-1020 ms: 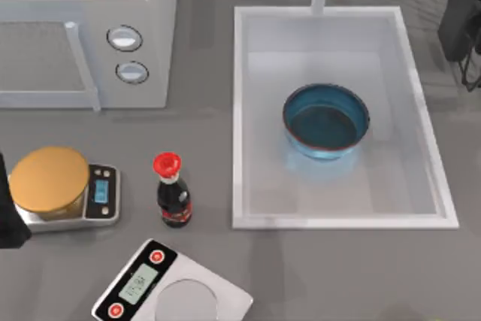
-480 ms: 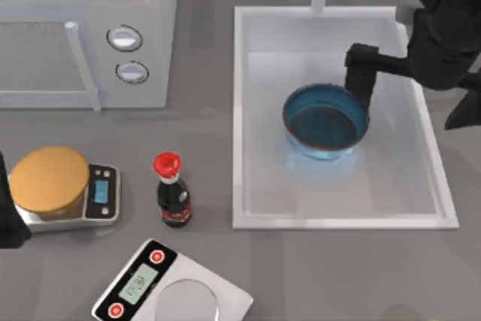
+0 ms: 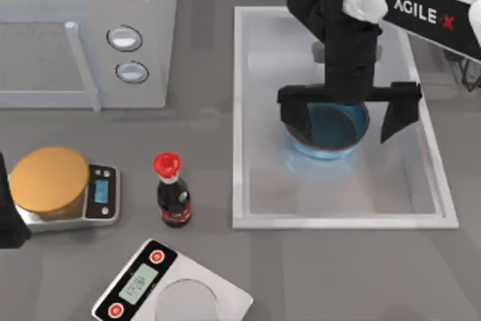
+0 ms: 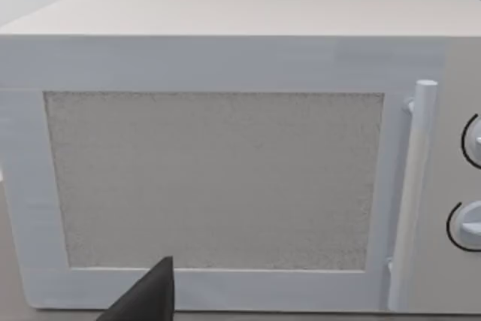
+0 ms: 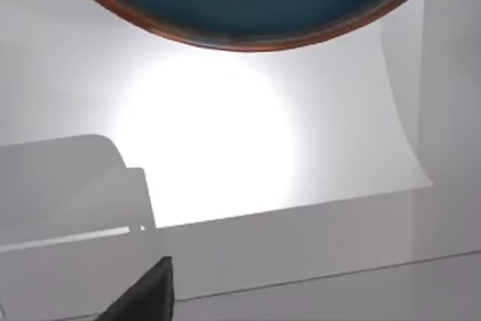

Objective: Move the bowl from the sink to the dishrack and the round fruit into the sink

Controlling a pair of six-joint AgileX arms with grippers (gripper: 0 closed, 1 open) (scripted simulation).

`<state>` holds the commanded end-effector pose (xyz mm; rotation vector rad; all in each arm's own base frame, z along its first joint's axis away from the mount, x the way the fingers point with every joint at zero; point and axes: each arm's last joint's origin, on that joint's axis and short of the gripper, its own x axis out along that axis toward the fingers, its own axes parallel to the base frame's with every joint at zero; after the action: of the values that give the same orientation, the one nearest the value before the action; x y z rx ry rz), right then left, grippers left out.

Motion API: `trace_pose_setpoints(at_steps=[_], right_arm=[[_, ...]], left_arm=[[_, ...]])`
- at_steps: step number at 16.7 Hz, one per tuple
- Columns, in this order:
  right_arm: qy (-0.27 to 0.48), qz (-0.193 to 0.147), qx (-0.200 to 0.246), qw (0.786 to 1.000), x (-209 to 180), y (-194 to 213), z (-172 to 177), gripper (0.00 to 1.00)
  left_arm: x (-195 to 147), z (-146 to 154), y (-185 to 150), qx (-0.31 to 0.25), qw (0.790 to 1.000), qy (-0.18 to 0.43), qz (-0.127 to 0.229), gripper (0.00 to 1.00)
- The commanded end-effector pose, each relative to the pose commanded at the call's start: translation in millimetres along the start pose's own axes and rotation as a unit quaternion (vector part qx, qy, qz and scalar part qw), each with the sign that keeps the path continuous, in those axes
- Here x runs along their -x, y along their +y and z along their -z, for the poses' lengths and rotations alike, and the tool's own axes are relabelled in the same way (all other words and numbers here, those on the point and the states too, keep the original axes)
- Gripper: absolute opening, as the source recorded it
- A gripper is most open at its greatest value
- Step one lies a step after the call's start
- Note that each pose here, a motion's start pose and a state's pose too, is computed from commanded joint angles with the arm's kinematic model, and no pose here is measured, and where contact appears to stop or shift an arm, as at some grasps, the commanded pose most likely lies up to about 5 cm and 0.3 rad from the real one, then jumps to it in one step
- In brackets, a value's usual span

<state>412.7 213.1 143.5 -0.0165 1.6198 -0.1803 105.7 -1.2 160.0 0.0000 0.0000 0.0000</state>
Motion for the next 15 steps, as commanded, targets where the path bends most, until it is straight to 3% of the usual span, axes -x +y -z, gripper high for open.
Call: trace_pose_setpoints(at_steps=[3, 7, 11, 15], right_arm=[[-0.016, -0.002, 0.018, 1.0, -16.3, 26.5, -16.1, 1.0], [-0.072, -0.033, 0.034, 0.996, -10.0, 49.9, -31.1, 1.0], [-0.121, -0.064, 0.04, 0.99, 8.5, 58.0, -38.1, 1.0], [-0.125, -0.066, 0.04, 0.989, 10.4, 58.4, -38.6, 1.0]], left_arm=[[0.0, 0.0, 0.0, 0.0, 1.0, 0.0, 0.0, 1.0], [0.0, 0.0, 0.0, 0.0, 1.0, 0.0, 0.0, 1.0], [0.0, 0.0, 0.0, 0.0, 1.0, 0.0, 0.0, 1.0], [0.0, 0.0, 0.0, 0.0, 1.0, 0.0, 0.0, 1.0]])
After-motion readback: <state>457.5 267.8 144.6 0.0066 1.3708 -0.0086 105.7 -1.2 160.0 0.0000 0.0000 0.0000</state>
